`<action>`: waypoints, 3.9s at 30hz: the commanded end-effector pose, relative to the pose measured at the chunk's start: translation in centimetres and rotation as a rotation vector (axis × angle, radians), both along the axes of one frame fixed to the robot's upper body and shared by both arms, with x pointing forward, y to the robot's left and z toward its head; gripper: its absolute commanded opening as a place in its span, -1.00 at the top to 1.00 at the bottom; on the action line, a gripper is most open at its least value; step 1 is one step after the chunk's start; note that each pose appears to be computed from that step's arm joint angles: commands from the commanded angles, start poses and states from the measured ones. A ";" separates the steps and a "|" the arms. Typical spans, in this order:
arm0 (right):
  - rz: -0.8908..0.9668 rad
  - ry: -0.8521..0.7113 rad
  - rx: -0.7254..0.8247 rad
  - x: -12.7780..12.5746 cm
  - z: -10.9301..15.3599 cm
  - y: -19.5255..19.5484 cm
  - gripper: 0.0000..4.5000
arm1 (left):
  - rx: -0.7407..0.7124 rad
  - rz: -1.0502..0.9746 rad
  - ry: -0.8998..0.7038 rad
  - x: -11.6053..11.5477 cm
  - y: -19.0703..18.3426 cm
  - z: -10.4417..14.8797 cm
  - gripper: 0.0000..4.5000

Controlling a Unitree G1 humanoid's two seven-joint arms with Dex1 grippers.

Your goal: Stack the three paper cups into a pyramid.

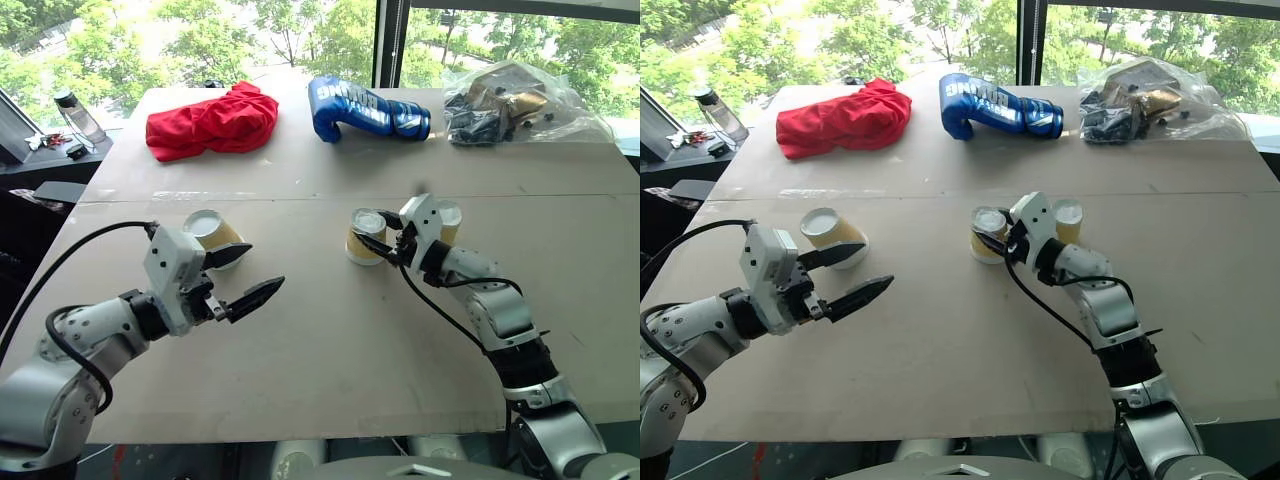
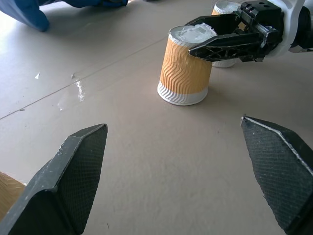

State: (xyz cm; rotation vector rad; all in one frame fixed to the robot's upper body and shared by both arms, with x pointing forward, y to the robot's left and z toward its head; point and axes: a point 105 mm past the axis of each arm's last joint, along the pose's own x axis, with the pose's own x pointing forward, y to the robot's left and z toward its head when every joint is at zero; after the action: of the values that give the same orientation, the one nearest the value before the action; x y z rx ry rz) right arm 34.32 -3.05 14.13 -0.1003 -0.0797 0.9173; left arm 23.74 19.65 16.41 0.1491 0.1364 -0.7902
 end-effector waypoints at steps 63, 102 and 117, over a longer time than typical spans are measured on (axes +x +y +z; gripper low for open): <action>-0.176 -0.041 0.016 -1.5 -0.4 -5.0 0.08 | -0.018 -0.295 -0.114 0.4 -4.3 4.4 -1.00; -0.033 -0.112 0.038 -4.8 3.2 -10.2 -0.97 | -0.158 0.104 -0.258 -0.4 -2.9 1.9 -1.00; 0.350 -0.106 0.095 -11.6 3.9 -10.7 -0.97 | -0.151 0.792 -0.443 0.6 3.3 -0.8 -1.00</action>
State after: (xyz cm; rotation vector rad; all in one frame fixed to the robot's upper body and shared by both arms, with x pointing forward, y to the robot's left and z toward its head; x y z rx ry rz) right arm 23.33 -13.90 16.57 -0.0300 -0.1688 1.2364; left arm 24.19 22.55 14.67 0.0790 -0.2343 0.0155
